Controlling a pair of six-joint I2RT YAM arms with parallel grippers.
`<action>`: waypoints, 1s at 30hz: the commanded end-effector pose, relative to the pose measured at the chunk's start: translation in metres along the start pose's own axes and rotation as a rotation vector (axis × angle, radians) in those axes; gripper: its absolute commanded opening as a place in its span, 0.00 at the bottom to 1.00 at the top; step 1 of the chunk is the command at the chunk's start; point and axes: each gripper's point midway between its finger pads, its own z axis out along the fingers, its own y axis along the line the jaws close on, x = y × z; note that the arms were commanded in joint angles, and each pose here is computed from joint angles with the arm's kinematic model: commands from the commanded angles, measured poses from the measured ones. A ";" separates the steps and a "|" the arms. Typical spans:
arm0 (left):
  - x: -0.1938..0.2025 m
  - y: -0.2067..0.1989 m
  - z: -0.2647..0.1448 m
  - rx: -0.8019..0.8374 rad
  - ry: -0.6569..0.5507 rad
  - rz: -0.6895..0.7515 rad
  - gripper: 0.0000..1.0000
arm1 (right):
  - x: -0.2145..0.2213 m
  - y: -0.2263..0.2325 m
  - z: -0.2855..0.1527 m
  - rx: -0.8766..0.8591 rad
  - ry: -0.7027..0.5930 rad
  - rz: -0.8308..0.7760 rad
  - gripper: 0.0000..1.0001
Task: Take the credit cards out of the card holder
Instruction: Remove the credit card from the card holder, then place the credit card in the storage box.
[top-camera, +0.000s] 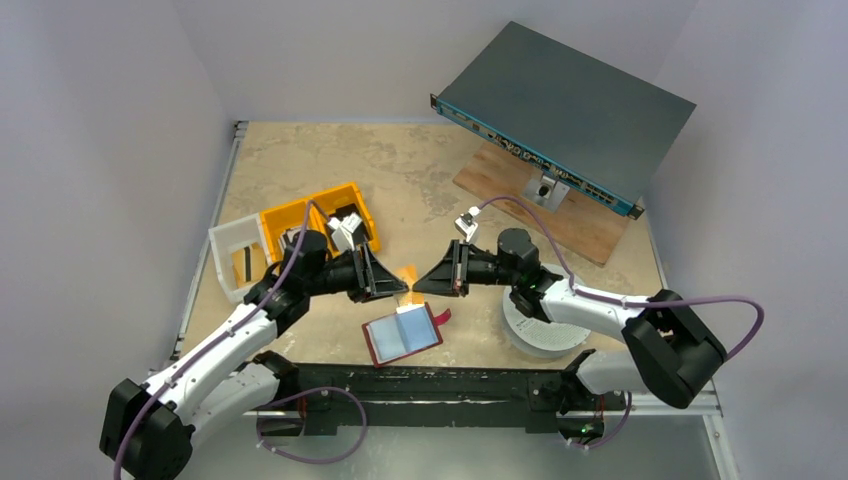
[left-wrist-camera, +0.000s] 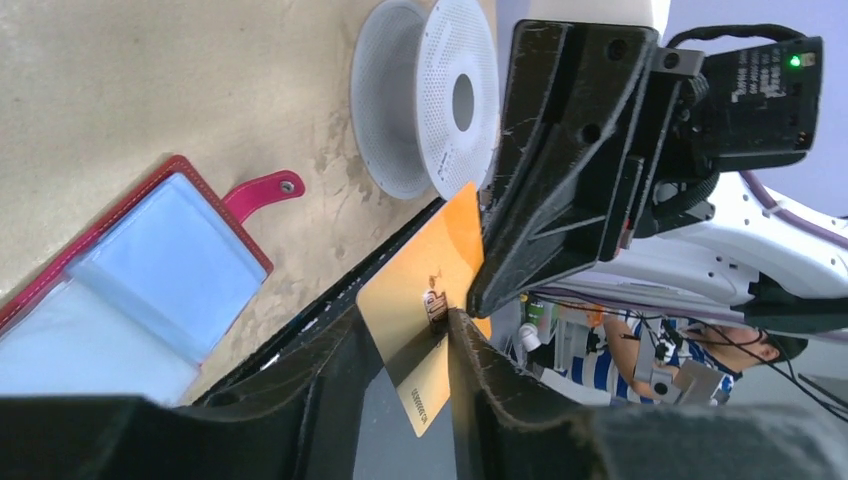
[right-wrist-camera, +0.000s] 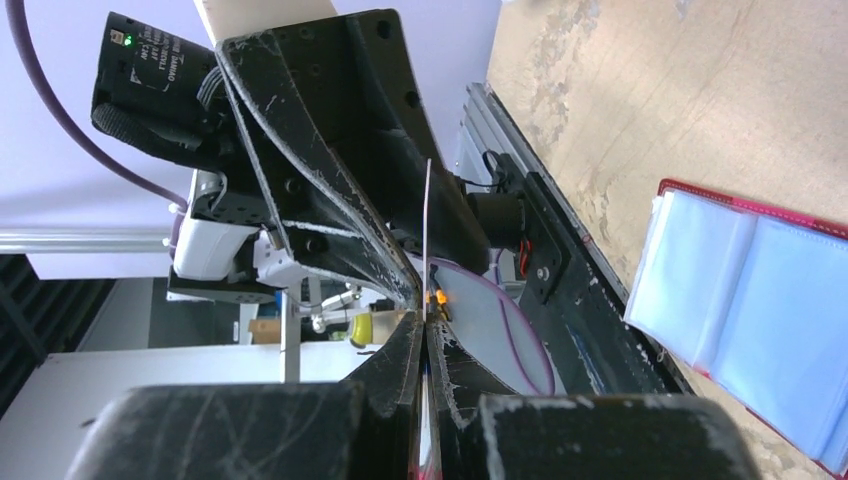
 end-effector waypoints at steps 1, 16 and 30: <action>-0.007 -0.020 0.002 0.115 -0.014 0.008 0.25 | 0.004 0.018 -0.005 -0.064 0.015 -0.037 0.00; -0.005 -0.012 0.000 0.057 -0.004 0.009 0.00 | -0.005 -0.008 -0.009 0.105 -0.048 -0.089 0.93; -0.028 0.037 -0.055 -0.474 -0.137 0.068 0.00 | -0.031 -0.025 -0.044 0.429 -0.200 -0.228 0.99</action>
